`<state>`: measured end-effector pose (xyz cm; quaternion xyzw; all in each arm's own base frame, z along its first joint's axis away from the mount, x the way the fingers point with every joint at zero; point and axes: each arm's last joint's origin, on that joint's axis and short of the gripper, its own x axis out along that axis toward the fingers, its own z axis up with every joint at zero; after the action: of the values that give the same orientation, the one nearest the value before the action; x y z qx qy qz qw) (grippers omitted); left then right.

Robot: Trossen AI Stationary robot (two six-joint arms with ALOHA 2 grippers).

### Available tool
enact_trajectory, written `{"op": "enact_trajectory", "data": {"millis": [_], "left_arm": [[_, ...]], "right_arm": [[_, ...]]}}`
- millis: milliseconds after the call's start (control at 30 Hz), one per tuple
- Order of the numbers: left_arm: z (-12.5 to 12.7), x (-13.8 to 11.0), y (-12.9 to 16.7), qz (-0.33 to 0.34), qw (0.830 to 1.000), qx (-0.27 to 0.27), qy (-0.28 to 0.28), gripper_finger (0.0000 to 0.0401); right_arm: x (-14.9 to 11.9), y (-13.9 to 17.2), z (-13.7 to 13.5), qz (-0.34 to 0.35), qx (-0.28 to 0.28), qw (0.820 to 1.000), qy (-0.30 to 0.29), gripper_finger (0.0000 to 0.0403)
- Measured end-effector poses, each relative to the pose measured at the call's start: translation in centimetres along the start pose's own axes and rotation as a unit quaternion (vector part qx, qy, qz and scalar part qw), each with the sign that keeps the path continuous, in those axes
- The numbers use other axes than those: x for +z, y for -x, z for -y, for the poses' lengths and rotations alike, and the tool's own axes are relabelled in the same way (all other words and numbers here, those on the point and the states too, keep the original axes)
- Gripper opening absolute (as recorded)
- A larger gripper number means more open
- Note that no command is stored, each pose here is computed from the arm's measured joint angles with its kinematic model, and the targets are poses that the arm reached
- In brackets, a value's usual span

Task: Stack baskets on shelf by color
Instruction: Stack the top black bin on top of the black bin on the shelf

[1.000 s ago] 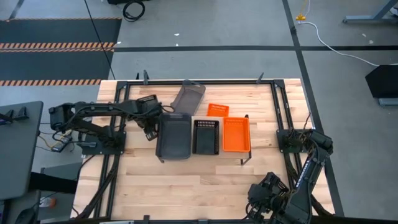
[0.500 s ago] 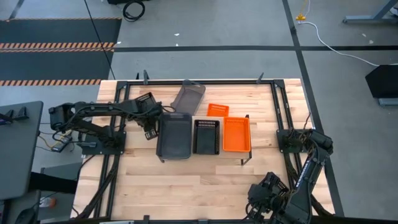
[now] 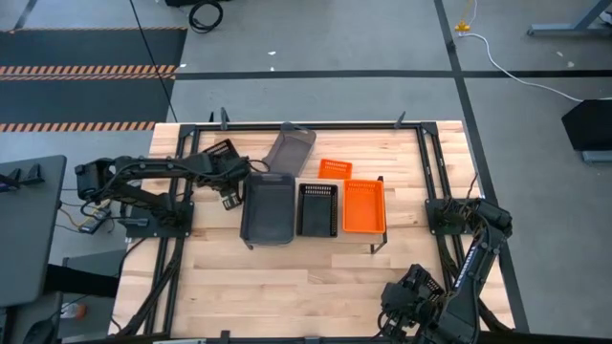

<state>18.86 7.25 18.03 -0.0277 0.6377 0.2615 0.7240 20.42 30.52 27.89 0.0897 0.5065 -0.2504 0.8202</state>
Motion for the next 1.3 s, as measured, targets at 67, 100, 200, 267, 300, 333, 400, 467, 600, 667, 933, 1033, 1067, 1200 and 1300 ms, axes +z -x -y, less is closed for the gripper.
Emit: {"op": "enact_trajectory", "data": {"millis": [67, 100, 200, 267, 300, 333, 400, 467, 600, 667, 933, 1033, 1067, 1200, 1300], "left_arm": [[0.0, 0.0, 0.0, 0.000, 1.000, 0.003, -0.001, 0.0083], [0.0, 0.0, 0.0, 0.000, 1.000, 0.003, -0.001, 0.0078], [0.0, 0.0, 0.0, 0.000, 1.000, 0.003, -0.002, 0.0070], [0.0, 0.0, 0.1, -0.003, 1.000, 0.003, -0.003, 0.0072], [-0.1, 0.0, 0.2, -0.005, 1.000, 0.004, -0.004, 0.0076], [-0.1, 0.0, 0.3, -0.006, 1.000, 0.006, -0.004, 0.0081], [-0.2, 0.0, 0.5, -0.009, 1.000, 0.016, -0.003, 0.0095], [-0.2, 0.1, 0.6, -0.007, 1.000, 0.021, 0.002, 0.0112], [-0.2, 0.1, 0.4, -0.002, 1.000, 0.021, 0.014, 0.0152], [-0.2, 0.1, -0.1, 0.000, 1.000, 0.025, 0.019, 0.0172], [-1.1, 0.1, -2.4, -0.028, 0.998, 0.014, 0.060, 0.0204], [-1.4, 0.1, -2.8, -0.030, 0.997, 0.014, 0.065, 0.0172], [-1.5, 0.1, -2.9, -0.033, 0.997, 0.016, 0.061, 0.0154], [-1.9, 0.1, -2.5, -0.033, 0.998, 0.016, 0.060, 0.0053], [-2.3, 0.4, -1.5, -0.040, 0.998, 0.022, 0.050, 0.0014]], "right_arm": [[0.0, 0.0, 0.0, 0.000, 0.000, 1.000, 0.000, 0.0158], [0.0, 0.0, 0.0, 0.000, 0.000, 1.000, 0.000, 0.0158], [0.0, 0.0, 0.0, 0.000, 0.000, 1.000, 0.001, 0.0158], [0.0, 0.0, 0.0, 0.000, 0.000, 1.000, 0.001, 0.0158], [0.0, 0.0, 0.0, 0.000, -0.001, 1.000, 0.001, 0.0158], [0.0, 0.0, 0.0, 0.000, -0.001, 1.000, 0.001, 0.0158], [0.0, 0.0, 0.0, 0.000, -0.001, 1.000, 0.001, 0.0158], [0.0, 0.0, 0.0, 0.000, -0.001, 1.000, 0.001, 0.0158], [0.0, 0.0, 0.0, 0.000, -0.001, 1.000, 0.001, 0.0158], [0.0, 0.0, 0.0, 0.000, -0.001, 1.000, 0.001, 0.0158], [0.0, 0.0, 0.0, 0.000, -0.001, 1.000, 0.001, 0.0158], [0.1, -0.1, 0.0, 0.000, -0.002, 1.000, 0.001, 0.0158], [0.1, 0.0, 0.0, 0.000, -0.002, 1.000, 0.001, 0.0158], [0.2, -0.1, 0.1, 0.000, -0.003, 1.000, 0.001, 0.0158], [0.2, -0.1, 0.1, -0.001, -0.004, 1.000, 0.005, 0.0158]]}}
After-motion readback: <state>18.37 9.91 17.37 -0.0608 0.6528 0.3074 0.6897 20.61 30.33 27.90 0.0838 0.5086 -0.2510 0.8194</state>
